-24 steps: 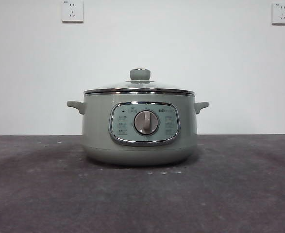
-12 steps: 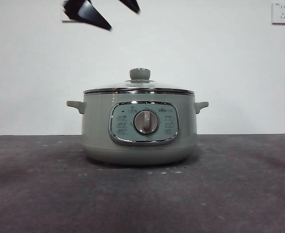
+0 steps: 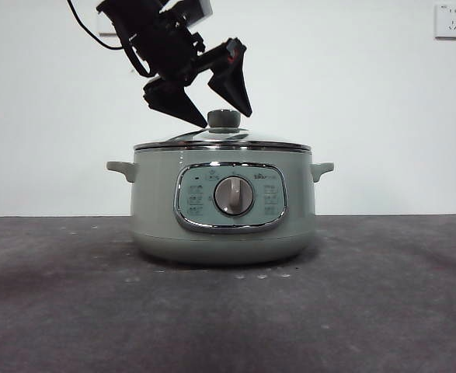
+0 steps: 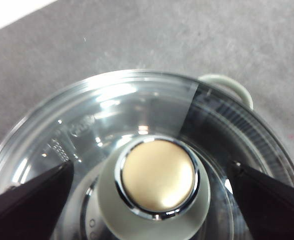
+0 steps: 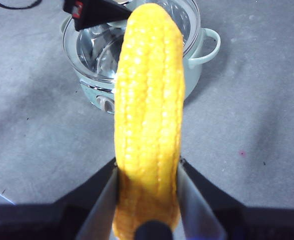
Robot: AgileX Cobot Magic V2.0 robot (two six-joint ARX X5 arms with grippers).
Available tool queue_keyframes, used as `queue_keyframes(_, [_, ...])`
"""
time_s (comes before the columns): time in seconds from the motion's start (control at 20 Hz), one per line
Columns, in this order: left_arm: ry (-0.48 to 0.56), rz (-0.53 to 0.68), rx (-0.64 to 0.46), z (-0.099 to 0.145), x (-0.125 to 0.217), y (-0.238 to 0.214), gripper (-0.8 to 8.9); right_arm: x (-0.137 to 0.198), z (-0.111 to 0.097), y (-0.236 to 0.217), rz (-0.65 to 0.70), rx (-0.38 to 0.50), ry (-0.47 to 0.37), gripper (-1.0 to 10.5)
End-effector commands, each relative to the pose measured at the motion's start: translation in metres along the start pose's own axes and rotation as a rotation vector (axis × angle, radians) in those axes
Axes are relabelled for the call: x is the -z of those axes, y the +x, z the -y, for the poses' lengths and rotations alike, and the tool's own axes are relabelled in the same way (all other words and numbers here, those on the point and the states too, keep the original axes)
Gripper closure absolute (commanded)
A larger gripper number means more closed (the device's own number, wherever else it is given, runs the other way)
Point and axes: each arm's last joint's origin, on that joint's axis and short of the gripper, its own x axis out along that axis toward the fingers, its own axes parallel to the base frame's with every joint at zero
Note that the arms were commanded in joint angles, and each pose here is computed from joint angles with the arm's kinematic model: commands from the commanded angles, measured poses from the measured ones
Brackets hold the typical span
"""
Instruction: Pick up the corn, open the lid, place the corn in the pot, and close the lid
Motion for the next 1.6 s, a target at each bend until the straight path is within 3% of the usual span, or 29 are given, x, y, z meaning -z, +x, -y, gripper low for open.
queue_keyframes(0.05, [0.013,0.001,0.004,0.002,0.0,0.005,2.22,0.0,0.0,0.0,0.004,-0.004,0.006,9.6])
queue_keyframes(0.1, [0.016,0.004,-0.011,0.003,0.0,0.006,2.32,0.0,0.0,0.0,0.004,-0.004,0.006,9.6])
queue_keyframes(0.25, [0.019,0.0,-0.022,0.004,0.0,0.006,4.73,0.0,0.0,0.0,0.004,-0.004,0.006,9.6])
queue_keyframes(0.3, [0.018,-0.005,-0.02,0.005,0.0,0.006,5.11,0.0,0.0,0.0,0.004,-0.004,0.006,9.6])
queue_keyframes(0.45, [0.017,-0.008,-0.02,0.005,0.0,0.006,5.18,0.0,0.0,0.0,0.004,-0.004,0.006,9.6])
queue_keyframes(0.55, [0.015,-0.016,-0.019,0.005,0.001,0.006,6.04,0.0,0.0,0.0,0.004,-0.004,0.005,9.6])
queue_keyframes(0.7, [0.014,-0.021,-0.011,0.005,0.002,0.006,6.05,0.0,0.0,0.0,0.004,-0.004,0.005,9.6])
queue_keyframes(0.85, [0.005,-0.018,0.004,0.006,0.002,0.006,8.32,0.0,0.0,0.0,0.004,-0.004,0.005,9.6])
queue_keyframes(1.15, [0.009,-0.002,0.002,0.005,-0.004,0.003,8.21,0.0,0.0,0.0,0.004,-0.004,0.006,9.6])
queue_keyframes(1.6, [0.023,0.075,-0.012,0.009,-0.058,-0.049,8.21,0.0,0.0,0.0,0.008,-0.004,0.005,9.6])
